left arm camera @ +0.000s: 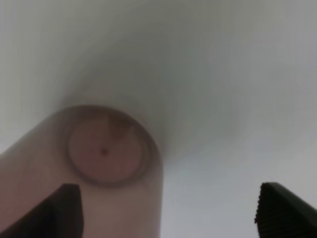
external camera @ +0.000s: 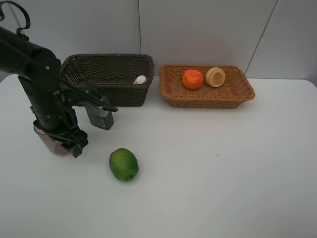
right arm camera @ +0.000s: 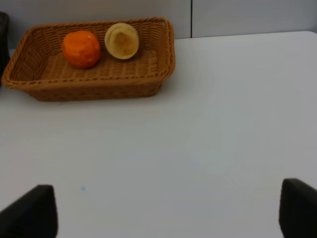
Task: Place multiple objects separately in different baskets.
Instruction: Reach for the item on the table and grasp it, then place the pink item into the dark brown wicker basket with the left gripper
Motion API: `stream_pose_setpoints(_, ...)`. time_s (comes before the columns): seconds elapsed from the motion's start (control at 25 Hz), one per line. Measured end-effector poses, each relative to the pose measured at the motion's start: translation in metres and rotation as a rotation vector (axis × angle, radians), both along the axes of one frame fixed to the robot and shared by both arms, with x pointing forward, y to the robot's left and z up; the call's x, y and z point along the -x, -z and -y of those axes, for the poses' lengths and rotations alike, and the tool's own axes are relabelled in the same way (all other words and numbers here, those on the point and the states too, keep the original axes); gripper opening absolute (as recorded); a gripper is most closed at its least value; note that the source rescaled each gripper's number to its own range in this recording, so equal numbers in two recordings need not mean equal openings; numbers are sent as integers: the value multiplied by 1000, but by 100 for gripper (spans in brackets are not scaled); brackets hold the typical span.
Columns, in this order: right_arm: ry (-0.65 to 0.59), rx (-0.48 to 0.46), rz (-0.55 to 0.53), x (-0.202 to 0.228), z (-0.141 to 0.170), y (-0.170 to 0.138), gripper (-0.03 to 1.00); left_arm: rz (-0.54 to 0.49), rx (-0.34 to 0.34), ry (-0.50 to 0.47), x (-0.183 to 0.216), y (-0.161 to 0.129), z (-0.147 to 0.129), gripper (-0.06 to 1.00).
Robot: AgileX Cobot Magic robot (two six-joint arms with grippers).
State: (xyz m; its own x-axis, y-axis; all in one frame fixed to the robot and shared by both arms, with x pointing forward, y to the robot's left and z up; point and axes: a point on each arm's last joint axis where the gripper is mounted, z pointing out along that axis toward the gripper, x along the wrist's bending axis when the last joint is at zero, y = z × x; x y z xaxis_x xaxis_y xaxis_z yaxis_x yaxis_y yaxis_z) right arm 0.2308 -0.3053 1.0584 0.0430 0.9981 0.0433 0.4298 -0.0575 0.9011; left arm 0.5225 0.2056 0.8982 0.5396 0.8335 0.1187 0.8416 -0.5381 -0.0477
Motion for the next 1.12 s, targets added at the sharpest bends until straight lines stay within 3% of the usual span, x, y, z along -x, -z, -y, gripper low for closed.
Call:
stream_pose_setpoints(0.08, 0, 0, 0, 0, 0, 0, 97, 5, -15, -1, 0, 0, -1, 68)
stream_pose_setpoints(0.2, 0, 0, 0, 0, 0, 0, 97, -12, -31, -14, 1, 0, -3, 16)
stream_pose_setpoints(0.24, 0, 0, 0, 0, 0, 0, 97, -19, -35, -14, 2, 0, -3, 4)
stream_pose_setpoints(0.28, 0, 0, 0, 0, 0, 0, 97, -25, -39, -16, 2, -1, -4, 0)
stream_pose_setpoints(1.12, 0, 0, 0, 0, 0, 0, 97, -36, -52, -74, 7, -1, 2, 0)
